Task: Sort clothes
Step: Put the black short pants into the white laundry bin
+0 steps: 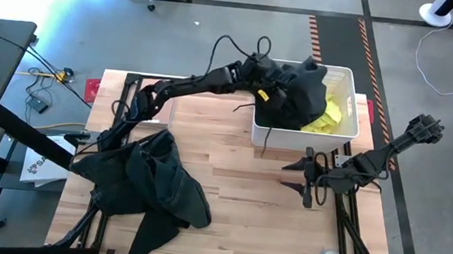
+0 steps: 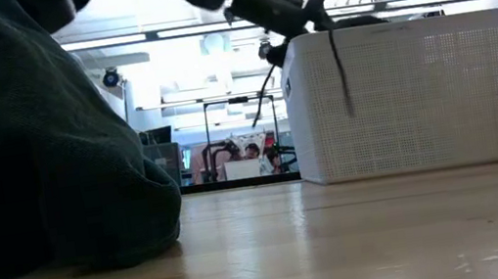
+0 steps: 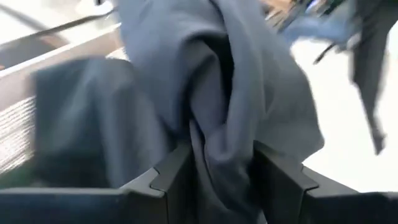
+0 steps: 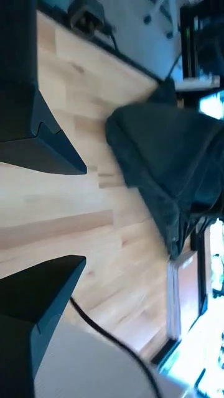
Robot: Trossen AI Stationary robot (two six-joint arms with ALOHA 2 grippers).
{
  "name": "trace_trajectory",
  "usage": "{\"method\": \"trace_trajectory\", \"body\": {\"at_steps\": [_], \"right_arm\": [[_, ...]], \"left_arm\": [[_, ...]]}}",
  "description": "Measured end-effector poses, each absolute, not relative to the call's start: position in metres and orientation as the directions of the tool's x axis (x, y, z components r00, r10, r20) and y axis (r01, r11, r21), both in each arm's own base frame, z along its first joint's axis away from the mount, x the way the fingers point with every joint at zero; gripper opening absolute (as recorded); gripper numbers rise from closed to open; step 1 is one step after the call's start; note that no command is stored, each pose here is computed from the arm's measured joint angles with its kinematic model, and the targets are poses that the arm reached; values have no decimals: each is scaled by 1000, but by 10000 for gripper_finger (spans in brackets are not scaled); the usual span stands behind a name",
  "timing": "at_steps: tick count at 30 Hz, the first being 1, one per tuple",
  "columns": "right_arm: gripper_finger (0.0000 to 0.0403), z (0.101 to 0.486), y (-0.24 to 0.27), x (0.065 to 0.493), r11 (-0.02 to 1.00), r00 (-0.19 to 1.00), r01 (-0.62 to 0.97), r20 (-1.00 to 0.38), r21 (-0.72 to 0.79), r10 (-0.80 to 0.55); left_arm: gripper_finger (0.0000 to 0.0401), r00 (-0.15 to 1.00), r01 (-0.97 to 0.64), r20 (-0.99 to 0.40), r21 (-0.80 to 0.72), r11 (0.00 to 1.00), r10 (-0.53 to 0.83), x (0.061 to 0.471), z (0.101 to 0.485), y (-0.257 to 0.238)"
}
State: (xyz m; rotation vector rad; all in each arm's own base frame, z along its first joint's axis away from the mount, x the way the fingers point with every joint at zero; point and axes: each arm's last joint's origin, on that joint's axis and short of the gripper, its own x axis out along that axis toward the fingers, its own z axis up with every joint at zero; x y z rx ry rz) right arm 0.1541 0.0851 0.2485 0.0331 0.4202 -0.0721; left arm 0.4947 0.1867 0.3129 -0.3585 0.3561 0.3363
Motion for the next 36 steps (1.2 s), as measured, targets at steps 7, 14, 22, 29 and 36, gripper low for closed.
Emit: {"method": "trace_trajectory", "body": {"at_steps": [7, 14, 22, 29, 36], "right_arm": [[220, 247, 80, 153, 974, 901, 218, -397, 59, -178], [220, 299, 67, 157, 964, 920, 254, -325, 75, -217], [220, 371, 29, 153, 918, 869, 394, -338, 32, -361], [220, 370, -9, 205, 971, 844, 240, -492, -10, -214], [220, 341, -89, 247, 921, 651, 347, -662, -176, -371]], "left_arm": [[145, 720, -524, -503, 58, 850, 478, 475, 343, 134], [145, 523, -603, -535, 319, 731, 664, 458, 347, 72], [145, 291, -670, -471, 521, 529, 833, 432, 334, -6], [145, 275, -743, -346, 516, 427, 897, 397, 330, -77], [145, 357, -756, -350, 436, 488, 866, 383, 316, -126]]}}
